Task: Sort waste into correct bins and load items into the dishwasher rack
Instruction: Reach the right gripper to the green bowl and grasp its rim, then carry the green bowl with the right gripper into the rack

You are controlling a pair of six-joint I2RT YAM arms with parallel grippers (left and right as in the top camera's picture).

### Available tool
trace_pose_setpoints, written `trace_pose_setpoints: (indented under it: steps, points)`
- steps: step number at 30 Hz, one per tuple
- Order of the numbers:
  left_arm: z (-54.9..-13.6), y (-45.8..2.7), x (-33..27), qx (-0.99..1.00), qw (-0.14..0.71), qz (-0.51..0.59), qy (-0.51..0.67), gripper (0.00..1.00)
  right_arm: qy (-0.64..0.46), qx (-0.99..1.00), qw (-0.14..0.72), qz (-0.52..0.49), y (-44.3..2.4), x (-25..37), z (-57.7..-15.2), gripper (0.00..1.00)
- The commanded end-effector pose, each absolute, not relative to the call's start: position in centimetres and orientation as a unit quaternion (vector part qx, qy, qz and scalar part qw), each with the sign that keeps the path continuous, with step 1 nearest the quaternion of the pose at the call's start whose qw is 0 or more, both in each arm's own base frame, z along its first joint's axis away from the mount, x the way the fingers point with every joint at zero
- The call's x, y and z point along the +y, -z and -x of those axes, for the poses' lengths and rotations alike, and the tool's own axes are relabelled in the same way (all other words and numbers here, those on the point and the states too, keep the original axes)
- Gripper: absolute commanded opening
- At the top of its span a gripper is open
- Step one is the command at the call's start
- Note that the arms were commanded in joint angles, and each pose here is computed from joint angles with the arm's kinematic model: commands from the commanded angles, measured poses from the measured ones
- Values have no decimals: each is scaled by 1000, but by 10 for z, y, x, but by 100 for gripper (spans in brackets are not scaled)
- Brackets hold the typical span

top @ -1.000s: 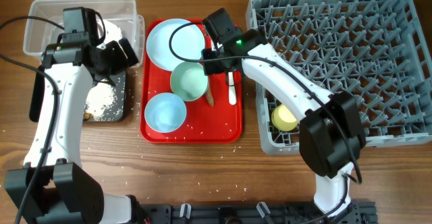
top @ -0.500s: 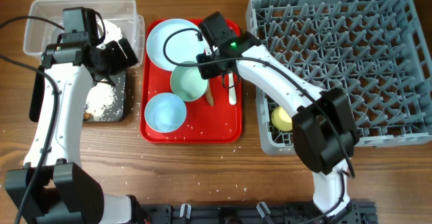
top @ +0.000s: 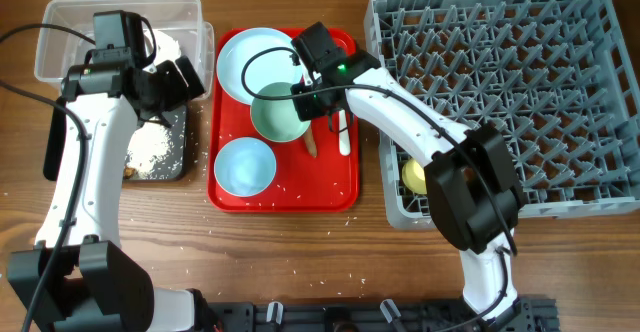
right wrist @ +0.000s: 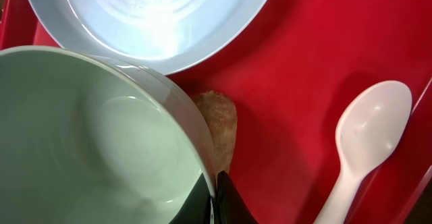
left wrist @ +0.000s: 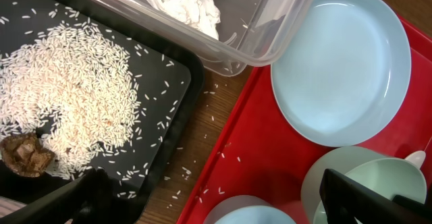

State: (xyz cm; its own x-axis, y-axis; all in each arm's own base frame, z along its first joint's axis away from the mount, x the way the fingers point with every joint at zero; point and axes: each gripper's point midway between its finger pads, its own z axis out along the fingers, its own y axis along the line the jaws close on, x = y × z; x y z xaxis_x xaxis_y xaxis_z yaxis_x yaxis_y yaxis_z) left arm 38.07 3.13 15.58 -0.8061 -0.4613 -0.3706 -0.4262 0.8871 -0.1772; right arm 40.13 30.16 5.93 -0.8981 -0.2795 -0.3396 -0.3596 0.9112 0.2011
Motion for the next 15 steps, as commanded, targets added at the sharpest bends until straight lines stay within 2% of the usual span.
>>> trace_pose_setpoints:
  steps: [1,10,15]
  points:
    - [-382,-167,36,946,223,234,36,100,-126,963,169,166,-76,299,-402,4]
    - [-382,-167,36,946,223,234,36,100,-133,956,203,166,-121,292,-400,4]
    - [-382,-167,36,946,223,234,36,100,-136,945,251,158,-179,270,-398,4]
